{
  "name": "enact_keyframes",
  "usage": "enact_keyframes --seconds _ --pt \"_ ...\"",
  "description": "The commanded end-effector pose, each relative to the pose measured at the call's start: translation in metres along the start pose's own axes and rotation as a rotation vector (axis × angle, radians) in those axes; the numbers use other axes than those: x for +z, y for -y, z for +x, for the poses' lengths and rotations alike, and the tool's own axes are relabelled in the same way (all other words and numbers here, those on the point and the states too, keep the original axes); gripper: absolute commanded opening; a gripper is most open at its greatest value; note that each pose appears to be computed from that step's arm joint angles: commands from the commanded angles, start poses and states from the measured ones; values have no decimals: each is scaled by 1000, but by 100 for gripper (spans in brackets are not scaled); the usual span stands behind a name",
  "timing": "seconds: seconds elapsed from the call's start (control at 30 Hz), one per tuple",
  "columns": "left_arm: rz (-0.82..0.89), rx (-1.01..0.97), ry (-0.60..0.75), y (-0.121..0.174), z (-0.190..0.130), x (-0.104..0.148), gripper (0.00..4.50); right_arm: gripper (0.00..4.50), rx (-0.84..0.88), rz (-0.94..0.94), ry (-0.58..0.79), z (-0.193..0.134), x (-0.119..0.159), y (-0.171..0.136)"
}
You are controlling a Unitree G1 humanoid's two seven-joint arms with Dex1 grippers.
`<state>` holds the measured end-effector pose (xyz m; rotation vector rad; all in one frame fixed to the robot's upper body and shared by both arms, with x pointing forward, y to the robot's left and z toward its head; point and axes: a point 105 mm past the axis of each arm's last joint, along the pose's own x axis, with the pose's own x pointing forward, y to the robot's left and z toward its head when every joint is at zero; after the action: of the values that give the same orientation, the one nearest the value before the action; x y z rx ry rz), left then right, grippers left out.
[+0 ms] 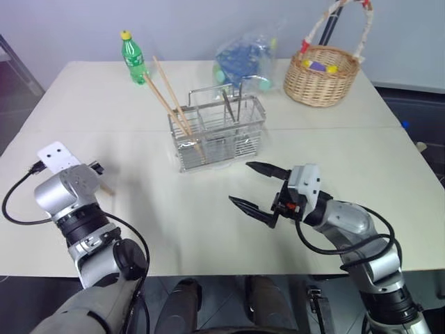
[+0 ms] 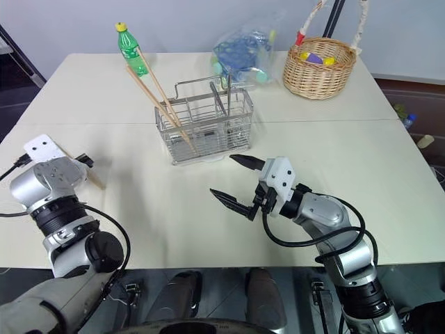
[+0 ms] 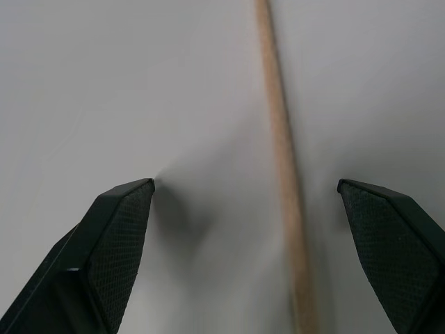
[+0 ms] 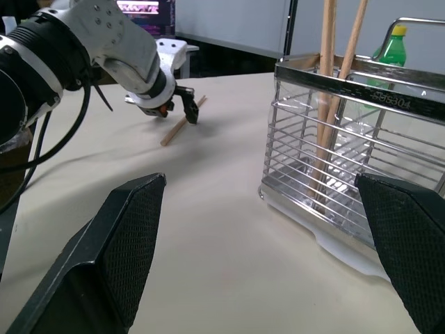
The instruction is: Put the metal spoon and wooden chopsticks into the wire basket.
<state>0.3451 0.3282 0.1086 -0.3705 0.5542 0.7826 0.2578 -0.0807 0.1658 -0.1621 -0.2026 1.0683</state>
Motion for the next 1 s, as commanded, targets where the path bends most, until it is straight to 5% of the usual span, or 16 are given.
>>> enact_keyframes --seconds 0.03,0.3,0.6,0.87,1.0 --pt "-31 8 18 0 2 10 445 450 9 -29 38 2 12 -5" --pt "-77 -5 2 6 7 17 445 450 -7 -31 37 0 11 -4" --pt "-69 23 -19 -6 7 9 13 450 -28 -29 37 -1 11 -1" --pt "-52 12 -11 -8 6 11 5 450 -23 -26 34 1 12 1" --pt "-2 -109 130 7 -6 43 5 450 -24 -25 32 -2 13 2"
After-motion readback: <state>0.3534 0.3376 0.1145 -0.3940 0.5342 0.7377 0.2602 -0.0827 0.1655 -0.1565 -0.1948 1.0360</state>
